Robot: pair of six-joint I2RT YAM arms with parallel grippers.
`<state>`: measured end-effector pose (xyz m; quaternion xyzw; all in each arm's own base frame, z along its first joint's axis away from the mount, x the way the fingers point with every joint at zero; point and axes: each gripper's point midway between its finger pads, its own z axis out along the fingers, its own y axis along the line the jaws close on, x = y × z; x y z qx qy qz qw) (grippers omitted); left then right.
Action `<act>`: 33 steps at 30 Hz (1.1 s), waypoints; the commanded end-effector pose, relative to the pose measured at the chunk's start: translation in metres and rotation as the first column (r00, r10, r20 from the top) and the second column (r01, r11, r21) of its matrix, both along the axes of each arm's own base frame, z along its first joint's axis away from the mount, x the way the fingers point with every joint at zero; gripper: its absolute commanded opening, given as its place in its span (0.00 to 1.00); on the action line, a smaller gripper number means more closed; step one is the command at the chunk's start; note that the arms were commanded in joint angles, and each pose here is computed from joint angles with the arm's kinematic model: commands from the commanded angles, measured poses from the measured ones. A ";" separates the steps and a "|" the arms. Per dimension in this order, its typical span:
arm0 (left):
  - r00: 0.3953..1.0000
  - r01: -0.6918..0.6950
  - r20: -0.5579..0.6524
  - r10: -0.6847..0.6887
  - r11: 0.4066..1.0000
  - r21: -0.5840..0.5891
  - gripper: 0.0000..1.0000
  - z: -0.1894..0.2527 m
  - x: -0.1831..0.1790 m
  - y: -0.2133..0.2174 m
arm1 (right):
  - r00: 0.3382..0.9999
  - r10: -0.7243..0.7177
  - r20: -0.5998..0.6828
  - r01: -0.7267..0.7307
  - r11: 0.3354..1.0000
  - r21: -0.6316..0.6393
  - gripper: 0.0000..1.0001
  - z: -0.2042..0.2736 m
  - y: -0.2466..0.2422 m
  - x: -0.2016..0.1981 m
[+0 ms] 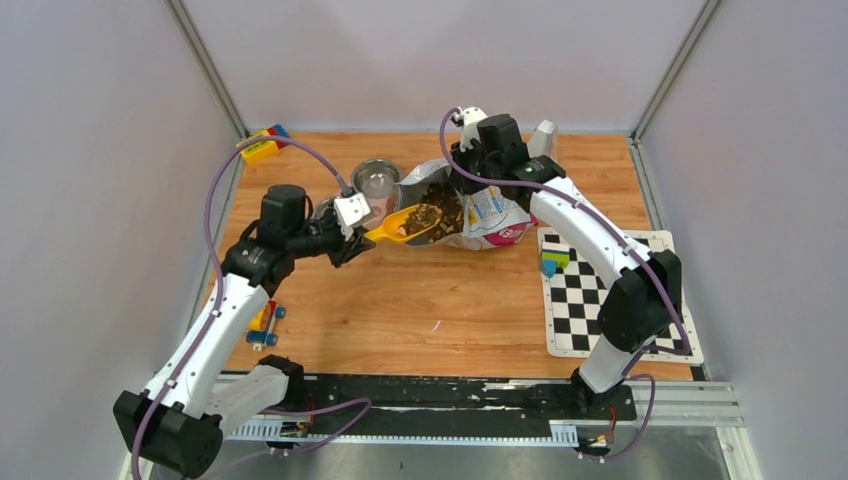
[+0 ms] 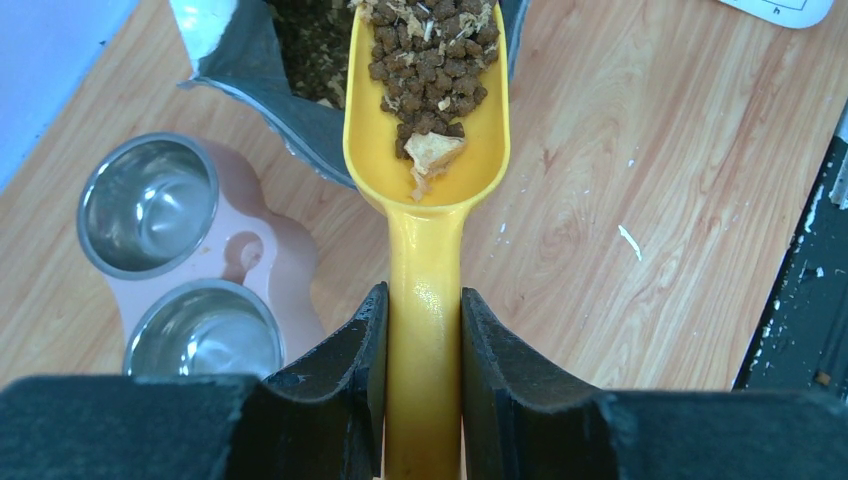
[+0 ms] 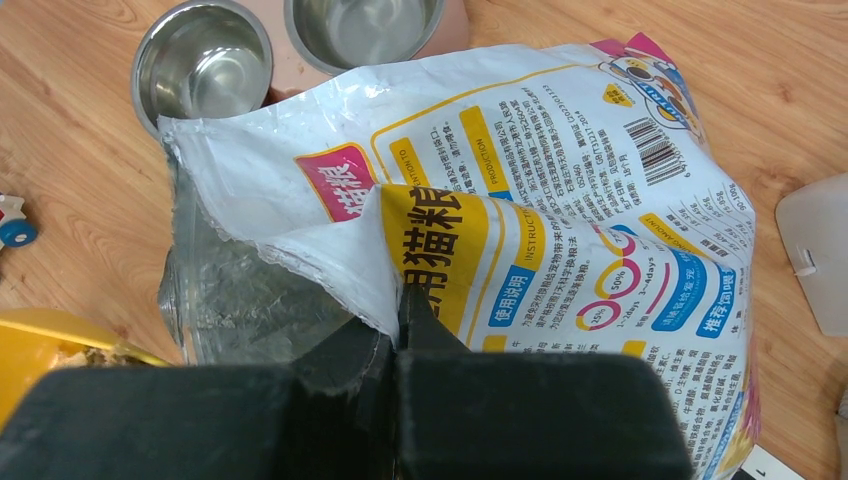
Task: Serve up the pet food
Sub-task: Collect the pet food from the pet food bag, then pour the pet food into the pet food bowl.
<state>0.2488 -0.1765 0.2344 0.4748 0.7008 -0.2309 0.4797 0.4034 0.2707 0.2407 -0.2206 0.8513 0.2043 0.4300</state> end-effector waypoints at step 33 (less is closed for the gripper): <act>0.950 -0.270 0.129 0.285 0.955 -0.118 0.00 0.061 0.062 0.049 | 0.993 -0.045 0.112 0.043 0.999 0.018 0.00 0.041 -0.016 0.014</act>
